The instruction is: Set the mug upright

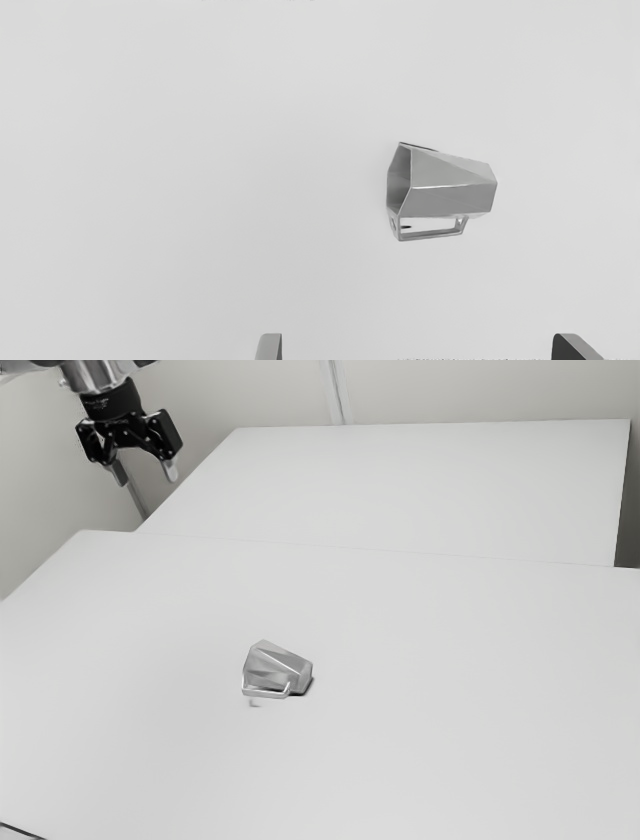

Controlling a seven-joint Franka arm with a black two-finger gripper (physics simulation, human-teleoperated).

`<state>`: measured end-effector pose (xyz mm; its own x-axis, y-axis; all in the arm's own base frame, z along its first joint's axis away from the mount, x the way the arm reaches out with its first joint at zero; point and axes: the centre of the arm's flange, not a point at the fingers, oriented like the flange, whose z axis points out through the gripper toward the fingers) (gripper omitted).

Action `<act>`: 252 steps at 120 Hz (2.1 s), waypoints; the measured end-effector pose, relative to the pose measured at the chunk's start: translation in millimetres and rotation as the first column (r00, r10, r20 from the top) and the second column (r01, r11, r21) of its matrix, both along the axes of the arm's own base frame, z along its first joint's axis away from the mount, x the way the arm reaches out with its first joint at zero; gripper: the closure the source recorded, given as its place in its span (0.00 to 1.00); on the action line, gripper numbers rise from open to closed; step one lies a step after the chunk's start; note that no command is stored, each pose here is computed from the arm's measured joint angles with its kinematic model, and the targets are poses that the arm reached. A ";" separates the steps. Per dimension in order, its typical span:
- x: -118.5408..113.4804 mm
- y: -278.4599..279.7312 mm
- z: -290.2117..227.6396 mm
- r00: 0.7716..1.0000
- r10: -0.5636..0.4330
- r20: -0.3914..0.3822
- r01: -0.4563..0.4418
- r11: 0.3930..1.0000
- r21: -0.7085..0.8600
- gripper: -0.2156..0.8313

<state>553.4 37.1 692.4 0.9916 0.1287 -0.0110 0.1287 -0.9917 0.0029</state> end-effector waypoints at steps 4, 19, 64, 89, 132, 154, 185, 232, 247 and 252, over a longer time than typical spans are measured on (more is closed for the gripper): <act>1.0 -9.4 -0.7 1.000 -0.016 0.001 0.016 1.000 0.004 0.22; 12.4 -3.3 -23.9 1.000 0.001 -0.011 -0.001 1.000 0.002 0.22; -0.5 82.6 -274.1 0.966 0.154 -0.207 -0.242 0.822 -0.516 0.22; -17.9 95.0 -359.6 0.970 0.218 -0.109 -0.225 0.632 -0.741 0.22; -52.0 63.9 -387.4 0.963 0.225 0.151 0.016 0.508 -0.861 0.22; -60.5 55.7 -410.4 0.952 0.202 0.228 0.099 0.503 -0.858 0.22; -60.9 43.5 -430.5 0.934 0.176 0.311 0.187 0.499 -0.846 0.22; -60.9 29.3 -432.9 0.905 0.155 0.396 0.277 0.492 -0.825 0.42; -60.6 29.0 -432.4 0.898 0.152 0.413 0.291 0.499 -0.816 0.69; -60.8 29.0 -432.6 0.897 0.150 0.417 0.295 0.500 -0.814 0.75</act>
